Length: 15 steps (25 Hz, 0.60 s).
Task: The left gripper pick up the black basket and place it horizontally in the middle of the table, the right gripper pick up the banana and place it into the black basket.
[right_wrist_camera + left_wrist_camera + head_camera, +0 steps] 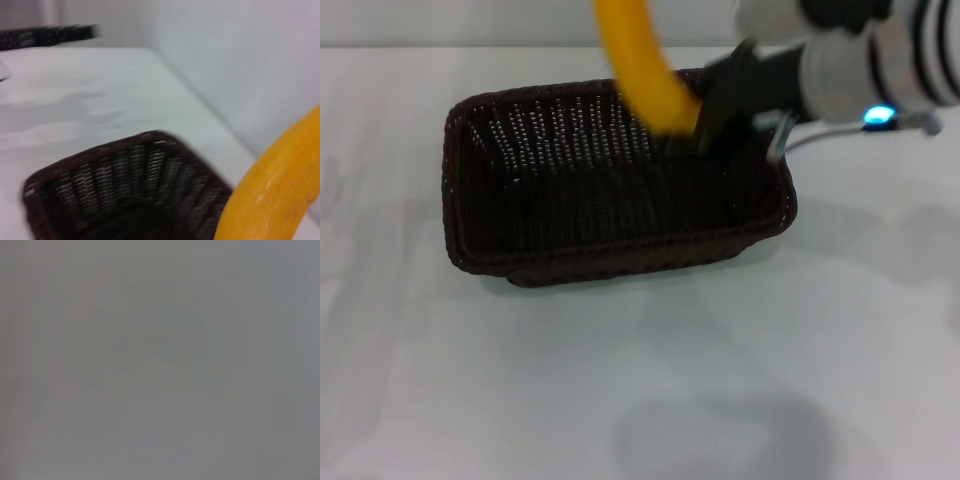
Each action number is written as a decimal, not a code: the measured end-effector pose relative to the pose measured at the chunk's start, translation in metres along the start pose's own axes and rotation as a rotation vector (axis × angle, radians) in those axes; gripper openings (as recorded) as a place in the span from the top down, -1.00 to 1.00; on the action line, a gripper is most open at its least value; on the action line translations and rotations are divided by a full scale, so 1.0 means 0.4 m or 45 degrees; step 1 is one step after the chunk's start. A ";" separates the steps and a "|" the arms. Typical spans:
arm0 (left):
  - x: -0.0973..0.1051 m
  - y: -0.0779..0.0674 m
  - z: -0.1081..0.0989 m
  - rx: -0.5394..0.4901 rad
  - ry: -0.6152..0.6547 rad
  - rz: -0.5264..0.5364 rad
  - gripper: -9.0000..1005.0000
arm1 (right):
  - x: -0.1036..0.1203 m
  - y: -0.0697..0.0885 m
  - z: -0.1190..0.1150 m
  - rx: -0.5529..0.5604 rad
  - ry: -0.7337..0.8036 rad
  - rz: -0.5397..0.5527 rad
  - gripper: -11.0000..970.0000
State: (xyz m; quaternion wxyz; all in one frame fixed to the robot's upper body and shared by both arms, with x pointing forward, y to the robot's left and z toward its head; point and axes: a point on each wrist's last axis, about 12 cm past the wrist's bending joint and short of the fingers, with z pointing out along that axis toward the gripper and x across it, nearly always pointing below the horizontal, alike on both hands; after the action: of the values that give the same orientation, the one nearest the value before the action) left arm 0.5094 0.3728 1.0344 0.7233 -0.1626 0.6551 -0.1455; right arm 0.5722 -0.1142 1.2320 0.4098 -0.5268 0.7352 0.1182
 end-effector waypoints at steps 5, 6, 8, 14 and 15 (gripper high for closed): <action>-0.001 -0.003 0.003 0.008 -0.005 -0.001 -0.77 | 0.031 0.012 0.057 -0.110 0.031 -0.085 -0.06; -0.001 -0.003 0.003 0.009 -0.006 -0.001 -0.77 | 0.033 0.011 0.060 -0.108 0.024 -0.086 -0.06; -0.002 -0.001 0.001 0.005 -0.008 -0.002 -0.77 | 0.034 0.012 0.058 -0.110 0.009 -0.095 -0.07; -0.003 0.005 -0.006 -0.017 -0.023 -0.030 -0.77 | 0.054 -0.007 0.004 0.009 -0.098 -0.051 -0.44; -0.003 0.005 -0.006 -0.017 -0.024 -0.030 -0.77 | 0.062 -0.016 -0.013 0.070 -0.157 -0.021 -0.53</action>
State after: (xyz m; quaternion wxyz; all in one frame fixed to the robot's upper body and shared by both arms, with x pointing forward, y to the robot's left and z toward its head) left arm 0.5067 0.3750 1.0346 0.7265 -0.1764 0.6474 -0.1480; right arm 0.5726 -0.1367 1.2190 0.4696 -0.5131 0.7072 0.1267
